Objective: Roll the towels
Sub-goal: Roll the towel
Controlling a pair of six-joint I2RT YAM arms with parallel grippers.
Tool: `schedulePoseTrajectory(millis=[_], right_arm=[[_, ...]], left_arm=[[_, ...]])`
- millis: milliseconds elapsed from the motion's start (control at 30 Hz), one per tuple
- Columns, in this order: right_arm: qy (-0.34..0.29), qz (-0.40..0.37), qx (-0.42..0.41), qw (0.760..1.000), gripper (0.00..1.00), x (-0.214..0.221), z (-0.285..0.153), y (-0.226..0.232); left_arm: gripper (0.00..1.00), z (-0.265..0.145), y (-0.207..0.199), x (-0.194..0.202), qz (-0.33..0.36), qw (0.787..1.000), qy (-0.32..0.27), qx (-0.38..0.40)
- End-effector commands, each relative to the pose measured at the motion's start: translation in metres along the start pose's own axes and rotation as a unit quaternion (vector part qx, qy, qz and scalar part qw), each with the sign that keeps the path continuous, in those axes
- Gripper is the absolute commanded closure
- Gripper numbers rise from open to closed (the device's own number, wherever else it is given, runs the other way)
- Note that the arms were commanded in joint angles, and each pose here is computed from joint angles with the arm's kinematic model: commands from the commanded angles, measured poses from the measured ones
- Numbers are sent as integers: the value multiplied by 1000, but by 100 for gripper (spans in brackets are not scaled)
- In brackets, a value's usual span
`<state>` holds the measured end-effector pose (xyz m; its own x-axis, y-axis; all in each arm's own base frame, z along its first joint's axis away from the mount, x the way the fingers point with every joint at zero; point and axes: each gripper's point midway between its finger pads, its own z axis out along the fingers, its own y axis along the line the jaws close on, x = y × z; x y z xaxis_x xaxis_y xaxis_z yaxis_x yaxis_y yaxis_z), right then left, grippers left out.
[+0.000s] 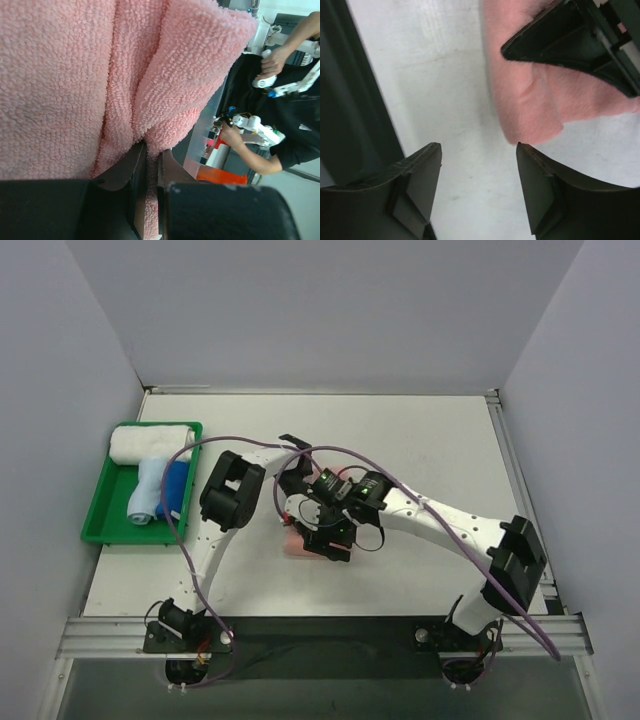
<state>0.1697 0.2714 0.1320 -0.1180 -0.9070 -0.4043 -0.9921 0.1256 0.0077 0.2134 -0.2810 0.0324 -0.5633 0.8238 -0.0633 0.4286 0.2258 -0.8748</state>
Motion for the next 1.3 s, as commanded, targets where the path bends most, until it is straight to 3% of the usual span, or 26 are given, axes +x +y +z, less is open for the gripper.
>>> schedulePoseTrajectory(millis=[0,267,367,533,700,833,967,1100,1267], right_arm=[[18,-65,92,993,36,-12,22,-31],[84,-116,117,983,36,22,96,-38],[112,-131,123,977,41,39,110,-42],[120,-127,97,980,69,58,124,-35],[95,-72,-2,993,100,60,130,-16],[82,-8,-116,990,100,58,114,7],[84,7,-189,978,100,54,103,23],[77,31,-246,966,100,47,94,37],[72,80,-313,944,100,41,86,46]], left_arm=[[89,7,73,43,-16,992,100,-82],[81,2,80,42,-26,993,86,-80],[81,-1,82,42,-23,993,84,-83],[80,-7,74,43,-11,994,73,-80],[73,-24,52,35,16,997,20,-77],[62,-53,32,26,32,995,-53,-77],[56,-77,10,26,38,992,-103,-57],[53,-101,-4,29,39,988,-143,-51],[53,-161,-15,28,49,962,-260,-62]])
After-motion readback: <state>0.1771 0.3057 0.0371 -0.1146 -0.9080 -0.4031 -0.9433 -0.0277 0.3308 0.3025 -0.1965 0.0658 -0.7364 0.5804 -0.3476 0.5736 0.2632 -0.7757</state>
